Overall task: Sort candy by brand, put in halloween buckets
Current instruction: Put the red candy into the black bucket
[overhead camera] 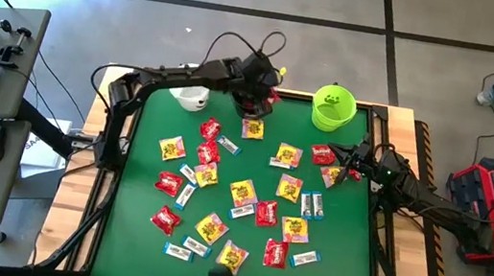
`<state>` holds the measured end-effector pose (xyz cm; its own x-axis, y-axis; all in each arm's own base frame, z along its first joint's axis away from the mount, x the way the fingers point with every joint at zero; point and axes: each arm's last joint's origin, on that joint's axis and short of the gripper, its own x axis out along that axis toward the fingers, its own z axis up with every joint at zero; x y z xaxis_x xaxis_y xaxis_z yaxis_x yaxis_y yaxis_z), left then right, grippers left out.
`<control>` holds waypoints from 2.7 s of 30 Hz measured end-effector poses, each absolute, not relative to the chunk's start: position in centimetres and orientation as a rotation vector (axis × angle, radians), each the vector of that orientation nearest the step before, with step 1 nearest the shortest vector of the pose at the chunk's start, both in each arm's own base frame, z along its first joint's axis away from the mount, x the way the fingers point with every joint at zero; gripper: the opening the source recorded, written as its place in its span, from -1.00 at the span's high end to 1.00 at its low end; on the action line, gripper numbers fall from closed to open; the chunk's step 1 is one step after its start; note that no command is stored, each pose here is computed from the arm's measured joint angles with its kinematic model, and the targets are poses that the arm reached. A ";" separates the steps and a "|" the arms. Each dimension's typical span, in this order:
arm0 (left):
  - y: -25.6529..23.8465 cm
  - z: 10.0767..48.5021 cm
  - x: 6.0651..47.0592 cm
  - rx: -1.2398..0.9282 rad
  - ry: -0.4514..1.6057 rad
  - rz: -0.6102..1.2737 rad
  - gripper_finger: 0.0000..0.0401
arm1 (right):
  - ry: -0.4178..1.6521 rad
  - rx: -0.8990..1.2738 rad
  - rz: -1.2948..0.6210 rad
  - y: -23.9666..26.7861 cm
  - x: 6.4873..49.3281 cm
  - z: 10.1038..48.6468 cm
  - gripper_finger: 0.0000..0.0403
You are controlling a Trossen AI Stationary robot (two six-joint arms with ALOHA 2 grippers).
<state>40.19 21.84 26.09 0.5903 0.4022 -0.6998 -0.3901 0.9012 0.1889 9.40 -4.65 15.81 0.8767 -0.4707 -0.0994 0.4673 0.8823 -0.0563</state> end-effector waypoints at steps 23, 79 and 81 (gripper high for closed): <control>25.2 22.5 37.4 0.061 1.083 0.418 0.93 | 0.113 -0.030 -0.489 -4.7 9.4 15.8 1.00; 22.6 26.0 40.9 0.116 0.721 0.330 1.00 | 0.112 -0.031 -0.489 -4.7 9.4 15.8 1.00; 22.2 26.1 41.1 0.103 0.702 0.290 1.00 | 0.112 -0.030 -0.489 -4.7 9.4 15.8 1.00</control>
<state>41.14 22.24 26.07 0.7250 0.2970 -0.6214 -0.2283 0.9549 0.1899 9.41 -4.65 15.81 0.8768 -0.4703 -0.0999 0.4670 0.8825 -0.0559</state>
